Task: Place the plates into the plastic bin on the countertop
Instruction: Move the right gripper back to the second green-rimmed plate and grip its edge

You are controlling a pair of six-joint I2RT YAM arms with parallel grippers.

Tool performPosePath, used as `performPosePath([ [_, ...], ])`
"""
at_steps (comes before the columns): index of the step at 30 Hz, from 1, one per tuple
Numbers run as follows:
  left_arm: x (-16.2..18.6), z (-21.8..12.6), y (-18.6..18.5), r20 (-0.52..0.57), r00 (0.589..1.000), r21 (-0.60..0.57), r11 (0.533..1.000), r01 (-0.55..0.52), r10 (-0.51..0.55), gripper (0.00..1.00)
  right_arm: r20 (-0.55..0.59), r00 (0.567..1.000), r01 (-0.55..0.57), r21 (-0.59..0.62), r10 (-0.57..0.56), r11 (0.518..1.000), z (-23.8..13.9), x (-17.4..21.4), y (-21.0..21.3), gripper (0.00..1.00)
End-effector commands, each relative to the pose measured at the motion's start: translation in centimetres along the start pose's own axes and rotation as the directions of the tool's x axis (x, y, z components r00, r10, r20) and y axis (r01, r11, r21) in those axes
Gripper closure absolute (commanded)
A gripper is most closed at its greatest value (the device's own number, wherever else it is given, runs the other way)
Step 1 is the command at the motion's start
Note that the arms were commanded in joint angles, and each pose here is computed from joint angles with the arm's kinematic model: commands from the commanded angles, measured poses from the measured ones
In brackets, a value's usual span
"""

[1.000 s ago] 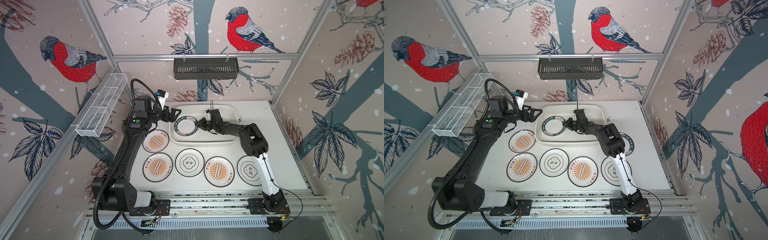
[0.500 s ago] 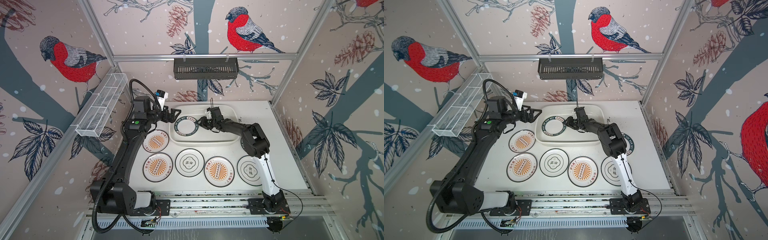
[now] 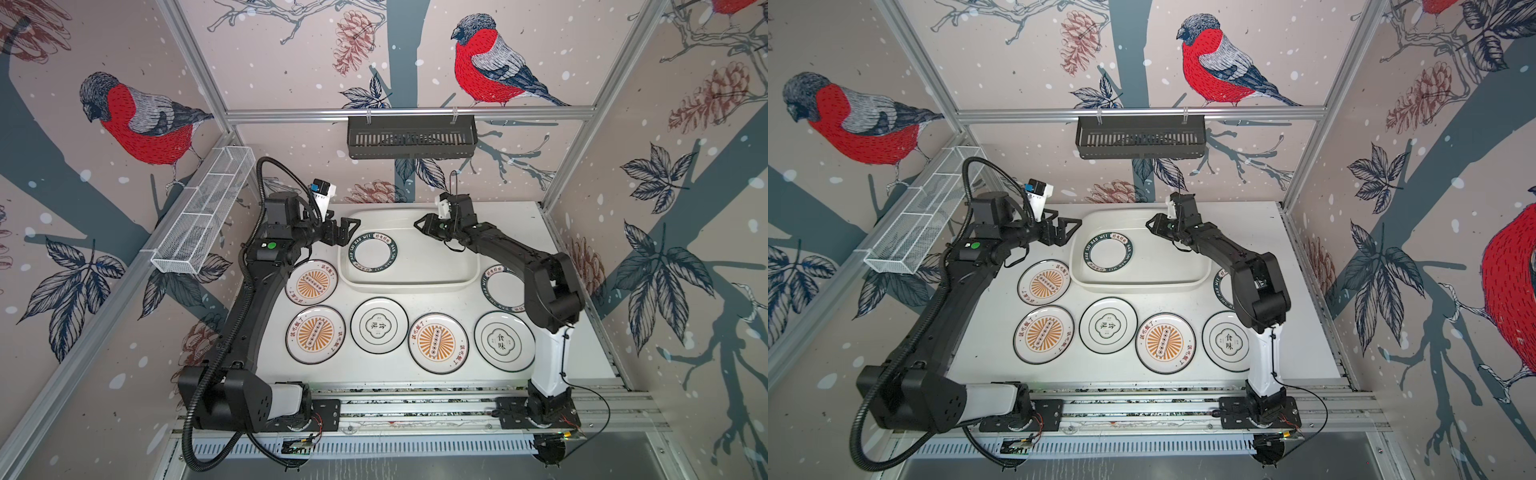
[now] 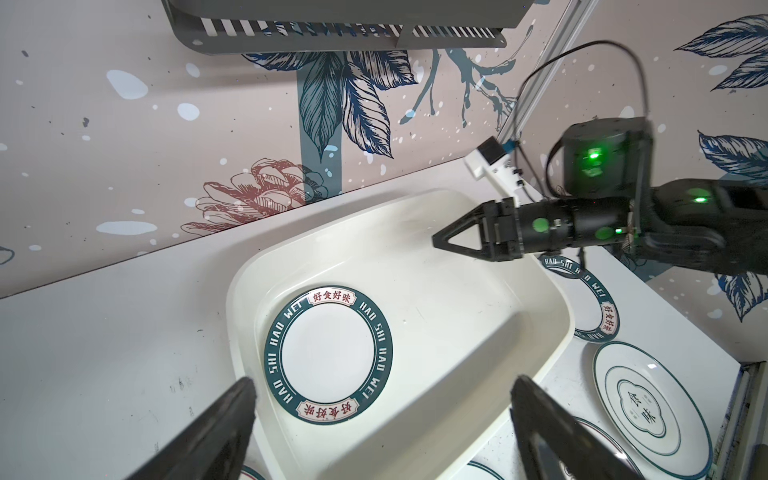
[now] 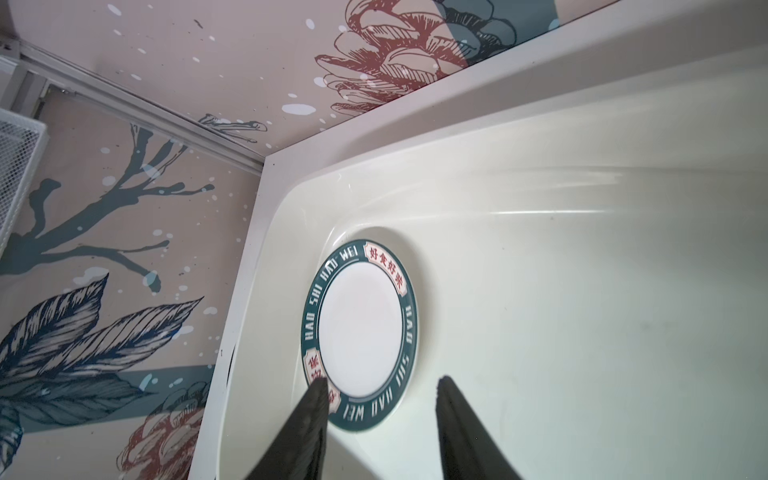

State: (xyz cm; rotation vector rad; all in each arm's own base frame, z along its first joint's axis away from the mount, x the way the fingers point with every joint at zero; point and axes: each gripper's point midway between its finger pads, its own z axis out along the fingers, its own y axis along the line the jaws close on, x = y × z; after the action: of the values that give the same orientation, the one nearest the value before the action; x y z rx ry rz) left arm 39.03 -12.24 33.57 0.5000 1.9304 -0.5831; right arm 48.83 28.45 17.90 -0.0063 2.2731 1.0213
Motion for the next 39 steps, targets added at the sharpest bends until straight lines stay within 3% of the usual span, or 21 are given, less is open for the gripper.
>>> performPosePath([
  [1, -0.2, -0.2, -1.0, -0.003, 0.999, 0.048, 0.998, -0.040, 0.040, 0.05, 0.067, 0.998, 0.018, 0.059, -0.022, 0.998, -4.5, -0.2, -1.6, 0.55],
  [6, 0.3, 0.3, -1.8, -0.029, 0.998, 0.120, 0.991, -0.053, 0.057, 0.05, 0.183, 0.979, -0.112, 0.133, 0.087, 0.985, -12.6, 2.0, -7.1, 0.54],
  [9, 0.9, 0.8, -1.5, -0.045, 0.997, 0.122, 0.991, -0.052, 0.057, 0.05, 0.262, 0.955, -0.204, 0.226, 0.142, 0.953, -17.3, 3.8, -11.3, 0.52],
  [16, 1.7, 1.7, -2.2, -0.067, 0.997, 0.182, 0.983, -0.027, 0.040, 0.05, 0.467, 0.856, -0.435, 0.423, 0.221, 0.795, -27.8, 7.7, -20.3, 0.48],
  [21, 2.0, 2.0, -2.7, -0.071, 0.997, 0.206, 0.978, -0.028, 0.043, 0.05, 0.592, 0.763, -0.573, 0.437, 0.257, 0.693, -32.2, 10.7, -23.8, 0.50],
  [25, 2.3, 2.2, -3.1, -0.081, 0.995, 0.222, 0.975, -0.031, 0.050, 0.05, 0.595, 0.743, -0.615, 0.426, 0.307, 0.664, -33.0, 13.0, -25.4, 0.49],
  [29, 2.5, 2.4, -3.5, -0.088, 0.995, 0.235, 0.971, -0.034, 0.056, 0.05, 0.549, 0.737, -0.630, 0.347, 0.394, 0.695, -31.8, 14.7, -25.9, 0.49],
  [39, 2.5, 2.5, -4.0, -0.083, 0.995, 0.249, 0.968, -0.039, 0.062, 0.05, 0.458, 0.739, -0.651, 0.296, 0.494, 0.699, -29.7, 16.7, -26.7, 0.51],
])
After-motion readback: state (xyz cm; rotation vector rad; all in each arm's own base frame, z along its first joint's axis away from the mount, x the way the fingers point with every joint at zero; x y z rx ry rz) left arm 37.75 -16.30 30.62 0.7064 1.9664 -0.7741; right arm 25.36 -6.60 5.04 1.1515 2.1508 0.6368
